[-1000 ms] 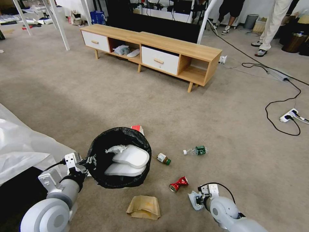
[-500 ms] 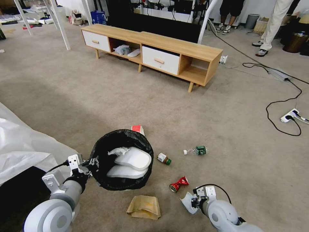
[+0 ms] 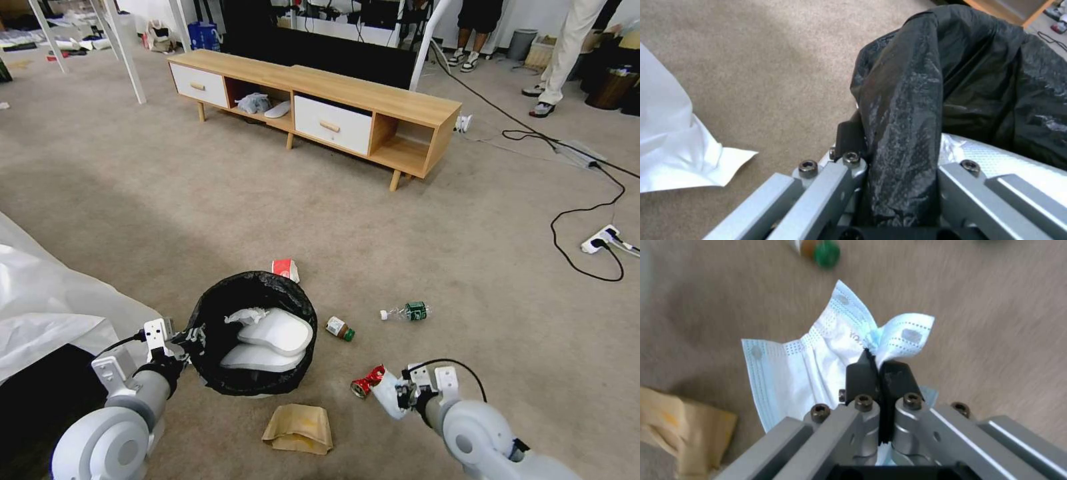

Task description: Pick up the trash bin and place the garbage on the floor into it.

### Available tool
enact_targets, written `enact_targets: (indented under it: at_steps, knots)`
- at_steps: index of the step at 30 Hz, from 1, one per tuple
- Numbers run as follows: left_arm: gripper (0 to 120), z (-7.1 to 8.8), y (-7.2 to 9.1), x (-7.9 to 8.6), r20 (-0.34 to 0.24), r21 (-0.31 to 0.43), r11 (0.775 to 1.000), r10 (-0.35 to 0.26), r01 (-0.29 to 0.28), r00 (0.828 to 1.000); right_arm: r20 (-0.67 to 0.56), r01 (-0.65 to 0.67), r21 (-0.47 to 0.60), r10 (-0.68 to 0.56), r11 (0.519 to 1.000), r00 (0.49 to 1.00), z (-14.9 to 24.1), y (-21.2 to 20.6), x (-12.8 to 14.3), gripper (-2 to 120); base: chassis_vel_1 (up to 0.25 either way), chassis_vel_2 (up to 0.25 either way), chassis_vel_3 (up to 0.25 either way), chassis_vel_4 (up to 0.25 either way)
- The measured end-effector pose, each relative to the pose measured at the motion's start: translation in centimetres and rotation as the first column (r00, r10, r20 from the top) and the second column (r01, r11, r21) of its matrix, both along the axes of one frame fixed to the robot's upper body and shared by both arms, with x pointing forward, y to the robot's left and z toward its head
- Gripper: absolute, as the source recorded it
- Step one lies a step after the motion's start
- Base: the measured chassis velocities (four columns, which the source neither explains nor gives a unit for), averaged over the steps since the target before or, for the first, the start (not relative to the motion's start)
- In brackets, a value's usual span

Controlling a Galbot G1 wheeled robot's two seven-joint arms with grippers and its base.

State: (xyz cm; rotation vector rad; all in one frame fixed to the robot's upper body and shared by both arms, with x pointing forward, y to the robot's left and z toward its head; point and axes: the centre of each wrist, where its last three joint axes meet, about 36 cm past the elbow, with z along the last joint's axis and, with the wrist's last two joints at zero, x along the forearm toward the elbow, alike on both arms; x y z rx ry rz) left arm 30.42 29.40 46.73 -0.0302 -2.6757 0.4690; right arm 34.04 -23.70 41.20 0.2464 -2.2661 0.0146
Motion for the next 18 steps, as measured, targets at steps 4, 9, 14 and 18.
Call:
enact_targets:
  at_steps: [4,9,14,18]
  knots:
    - [0,-0.2,0.0,0.1,-0.009,-0.001,1.000,-0.007,0.007,1.000,0.089,-0.025,-0.023,0.027,0.999,0.996,3.6,-0.8,-0.3,0,0.000,0.000,0.000,0.000]
    - [0,-0.7,-0.2,0.2,-0.022,-0.006,1.000,-0.025,0.025,0.999,0.177,-0.057,-0.059,0.066,0.997,0.982,7.4,-2.0,-0.7,0,0.000,0.000,0.000,0.000]
    - [0,-0.9,-0.6,0.2,-0.036,-0.029,0.998,-0.051,0.050,0.998,0.282,-0.104,-0.092,0.126,0.990,0.951,11.4,-2.8,-0.8,0,0.000,0.000,0.000,0.000]
    - [0,-0.9,-0.7,0.3,-0.039,-0.042,0.997,-0.062,0.060,0.997,0.356,-0.142,-0.110,0.172,0.984,0.918,14.0,-2.9,-0.8,0,0.000,0.000,0.000,0.000]
